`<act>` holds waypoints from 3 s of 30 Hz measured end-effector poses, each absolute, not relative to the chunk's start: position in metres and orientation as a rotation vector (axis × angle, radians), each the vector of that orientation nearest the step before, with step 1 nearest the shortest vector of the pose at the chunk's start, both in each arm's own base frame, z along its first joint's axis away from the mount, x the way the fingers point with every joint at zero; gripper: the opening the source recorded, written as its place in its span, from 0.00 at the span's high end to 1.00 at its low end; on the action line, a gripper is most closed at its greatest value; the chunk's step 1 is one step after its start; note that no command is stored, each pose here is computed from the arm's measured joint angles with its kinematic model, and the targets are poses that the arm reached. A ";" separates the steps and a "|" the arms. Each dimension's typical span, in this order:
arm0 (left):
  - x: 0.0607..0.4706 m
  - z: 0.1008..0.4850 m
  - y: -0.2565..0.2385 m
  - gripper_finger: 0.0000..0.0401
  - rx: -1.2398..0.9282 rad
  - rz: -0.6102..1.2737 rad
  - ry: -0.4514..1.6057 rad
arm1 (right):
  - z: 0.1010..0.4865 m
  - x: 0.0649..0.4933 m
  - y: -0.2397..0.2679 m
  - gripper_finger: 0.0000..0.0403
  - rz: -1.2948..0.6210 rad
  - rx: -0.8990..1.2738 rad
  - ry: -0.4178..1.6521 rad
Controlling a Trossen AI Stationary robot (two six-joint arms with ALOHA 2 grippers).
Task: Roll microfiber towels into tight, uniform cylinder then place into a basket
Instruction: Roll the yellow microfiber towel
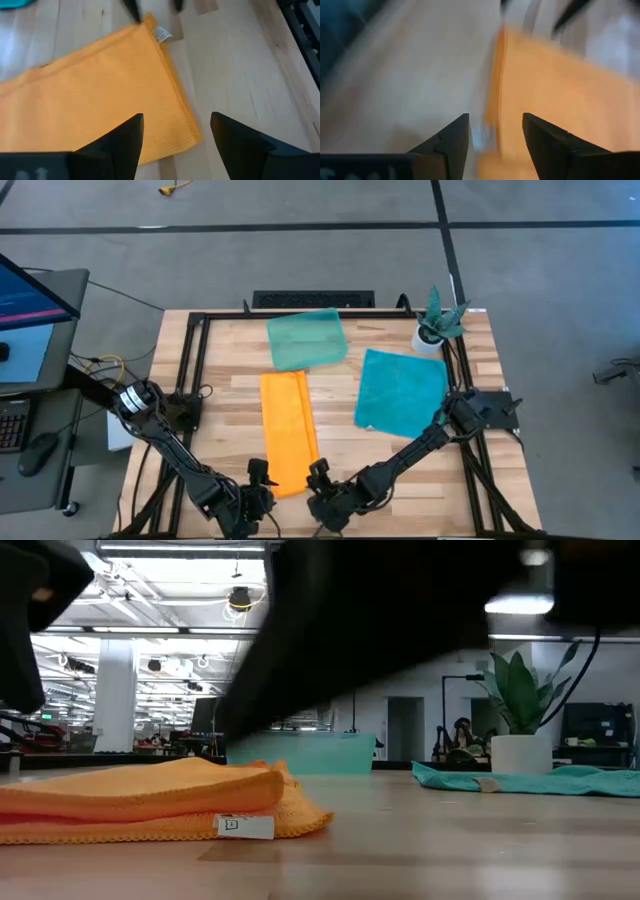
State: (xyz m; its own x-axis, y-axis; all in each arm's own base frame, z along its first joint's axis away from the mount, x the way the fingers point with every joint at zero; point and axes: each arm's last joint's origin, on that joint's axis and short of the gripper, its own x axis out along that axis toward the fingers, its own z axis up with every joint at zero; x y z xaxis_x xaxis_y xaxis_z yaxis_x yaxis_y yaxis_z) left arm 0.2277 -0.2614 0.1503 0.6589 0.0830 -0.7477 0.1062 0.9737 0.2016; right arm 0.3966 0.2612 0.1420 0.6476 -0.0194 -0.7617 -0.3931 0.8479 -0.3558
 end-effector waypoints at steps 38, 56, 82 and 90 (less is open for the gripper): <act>0.223 0.106 -0.229 0.67 0.048 -0.036 0.841 | 0.113 0.413 0.232 0.52 0.161 -0.331 0.986; 0.223 0.115 -0.244 0.98 0.157 -0.096 0.819 | 0.118 0.413 0.235 0.93 0.154 -0.366 1.012; 0.203 0.215 -0.310 0.99 0.389 -0.057 0.743 | 0.222 0.388 0.320 0.96 0.133 -0.499 0.791; 0.200 0.219 -0.300 0.99 0.484 0.055 0.741 | 0.217 0.397 0.301 0.97 0.025 -0.538 0.811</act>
